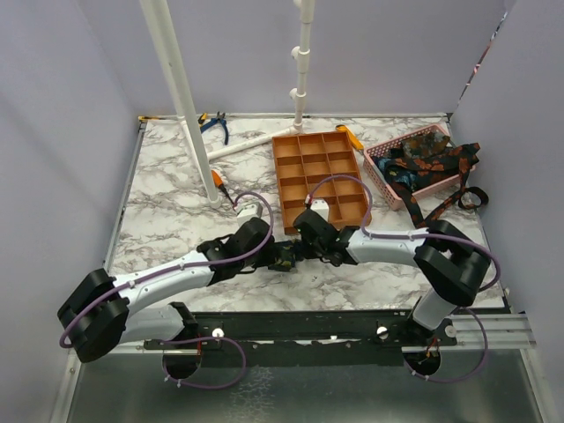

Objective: Roll the ties
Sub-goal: Roll the tie at the center of the board.

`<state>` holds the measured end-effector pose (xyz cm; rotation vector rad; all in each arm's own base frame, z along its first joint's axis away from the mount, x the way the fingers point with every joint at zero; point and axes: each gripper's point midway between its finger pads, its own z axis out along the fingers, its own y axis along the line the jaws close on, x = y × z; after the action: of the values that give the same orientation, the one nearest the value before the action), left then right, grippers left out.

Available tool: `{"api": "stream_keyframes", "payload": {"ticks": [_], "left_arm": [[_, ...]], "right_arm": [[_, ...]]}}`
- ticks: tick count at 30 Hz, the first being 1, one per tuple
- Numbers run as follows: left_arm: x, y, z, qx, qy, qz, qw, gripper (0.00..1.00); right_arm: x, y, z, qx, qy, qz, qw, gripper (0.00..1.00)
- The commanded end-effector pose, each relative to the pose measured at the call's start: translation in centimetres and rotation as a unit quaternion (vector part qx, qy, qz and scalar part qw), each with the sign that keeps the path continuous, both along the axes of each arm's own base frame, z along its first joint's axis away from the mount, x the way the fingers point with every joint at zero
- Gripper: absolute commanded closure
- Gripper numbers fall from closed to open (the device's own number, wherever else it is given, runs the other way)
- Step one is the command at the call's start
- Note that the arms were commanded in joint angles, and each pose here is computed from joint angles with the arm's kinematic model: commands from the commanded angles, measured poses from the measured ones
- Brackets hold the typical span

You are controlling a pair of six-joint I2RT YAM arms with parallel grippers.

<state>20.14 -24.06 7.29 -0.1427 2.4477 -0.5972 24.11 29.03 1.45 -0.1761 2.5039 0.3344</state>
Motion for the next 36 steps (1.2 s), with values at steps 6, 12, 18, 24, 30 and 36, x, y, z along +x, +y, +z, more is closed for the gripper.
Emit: {"api": "stream_keyframes", "payload": {"ticks": [6, 12, 18, 24, 30, 36], "left_arm": [[0.2, 1.0, 0.4, -0.043, -0.01, 0.047, 0.998, 1.0], [0.3, 1.1, -0.5, -0.035, -0.001, 0.05, 0.998, 1.0], [0.0, 1.5, -2.1, 0.002, 0.018, 0.043, 0.999, 1.0], [0.0, 2.0, -2.9, 0.047, 0.025, 0.025, 0.998, 1.0], [0.8, 2.9, -2.0, 0.114, 0.012, 0.003, 0.993, 1.0], [1.6, 5.4, -1.1, 0.226, 0.006, -0.012, 0.974, 1.0]], "right_arm": [[-8.9, -8.1, -6.1, -0.105, 0.141, -0.005, 0.984, 1.0], [-10.4, -7.4, -5.4, -0.1, 0.146, 0.015, 0.984, 1.0], [-11.8, -7.1, -4.4, -0.104, 0.145, 0.024, 0.984, 1.0], [-11.2, -7.9, -3.0, -0.102, 0.123, -0.011, 0.987, 0.76], [-9.3, -7.0, 0.3, -0.08, 0.077, -0.031, 0.993, 0.54], [-8.2, -8.0, 2.0, -0.079, 0.038, -0.048, 0.995, 0.51]]}}
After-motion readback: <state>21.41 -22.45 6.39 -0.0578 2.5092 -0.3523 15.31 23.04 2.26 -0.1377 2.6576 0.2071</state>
